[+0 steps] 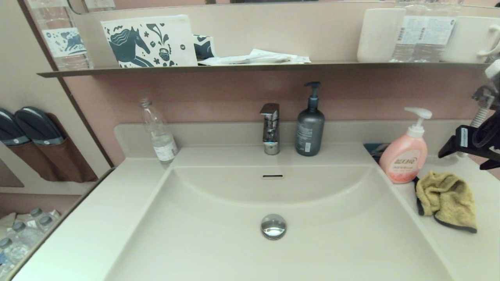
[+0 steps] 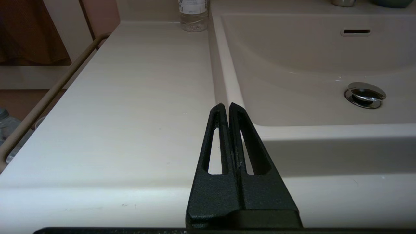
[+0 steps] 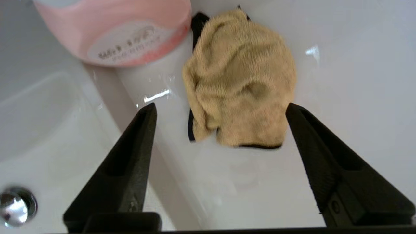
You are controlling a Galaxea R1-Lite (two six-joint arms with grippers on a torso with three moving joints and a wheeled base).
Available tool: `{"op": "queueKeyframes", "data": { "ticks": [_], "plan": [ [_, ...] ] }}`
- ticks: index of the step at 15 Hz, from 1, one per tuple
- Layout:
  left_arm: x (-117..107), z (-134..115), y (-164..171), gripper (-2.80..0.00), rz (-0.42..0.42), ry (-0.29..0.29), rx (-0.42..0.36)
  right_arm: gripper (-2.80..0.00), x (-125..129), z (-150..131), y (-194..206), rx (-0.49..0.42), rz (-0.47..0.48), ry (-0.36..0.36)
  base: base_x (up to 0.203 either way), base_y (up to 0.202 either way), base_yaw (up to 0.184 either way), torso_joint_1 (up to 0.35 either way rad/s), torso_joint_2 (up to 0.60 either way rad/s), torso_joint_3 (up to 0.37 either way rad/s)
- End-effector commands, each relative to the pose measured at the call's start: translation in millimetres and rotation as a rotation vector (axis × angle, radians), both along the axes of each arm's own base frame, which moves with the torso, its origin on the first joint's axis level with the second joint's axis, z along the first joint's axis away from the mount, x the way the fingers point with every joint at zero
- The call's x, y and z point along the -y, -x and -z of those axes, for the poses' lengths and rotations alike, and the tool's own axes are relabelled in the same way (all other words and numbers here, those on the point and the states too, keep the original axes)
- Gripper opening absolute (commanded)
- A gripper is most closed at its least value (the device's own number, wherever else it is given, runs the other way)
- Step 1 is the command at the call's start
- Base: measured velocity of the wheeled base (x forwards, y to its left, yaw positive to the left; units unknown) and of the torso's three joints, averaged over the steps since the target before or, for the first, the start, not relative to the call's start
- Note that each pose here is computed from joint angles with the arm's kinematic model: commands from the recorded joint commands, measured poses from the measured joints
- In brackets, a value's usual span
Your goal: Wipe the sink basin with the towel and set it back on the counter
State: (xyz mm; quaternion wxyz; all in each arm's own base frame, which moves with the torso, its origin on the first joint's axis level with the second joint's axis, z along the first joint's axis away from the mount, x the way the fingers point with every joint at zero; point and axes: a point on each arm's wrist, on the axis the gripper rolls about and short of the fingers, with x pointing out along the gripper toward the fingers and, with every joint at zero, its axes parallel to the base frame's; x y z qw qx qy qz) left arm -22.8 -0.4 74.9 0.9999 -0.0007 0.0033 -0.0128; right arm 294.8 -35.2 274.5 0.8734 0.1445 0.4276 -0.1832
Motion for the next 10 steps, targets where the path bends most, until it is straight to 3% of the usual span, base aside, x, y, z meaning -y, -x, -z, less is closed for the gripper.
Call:
{"op": "queueKeyframes", "data": {
  "ticks": [1,2,5,10],
  "plan": [
    [0.0,0.0,0.0,-2.8,0.001,0.0,0.0,0.0,-3.3,-8.0,10.5,-0.007,-0.008,-0.001,0.0,0.0,0.0,0.0,0.0,0.0],
    [0.0,0.0,0.0,-2.8,0.001,0.0,0.0,-2.8,-4.6,-11.1,18.4,-0.018,-0.014,-0.006,0.0,0.0,0.0,0.0,0.0,0.0],
    [0.0,0.0,0.0,-2.8,0.001,0.0,0.0,-2.8,-7.8,-24.4,42.5,0.018,-0.014,-0.007,0.0,0.0,0.0,0.0,0.0,0.0],
    [0.0,0.0,0.0,-2.8,0.001,0.0,0.0,-2.8,-21.4,-49.0,131.2,0.16,-0.057,-0.05,0.0,0.0,0.0,0.0,0.0,0.0]
  ]
}}
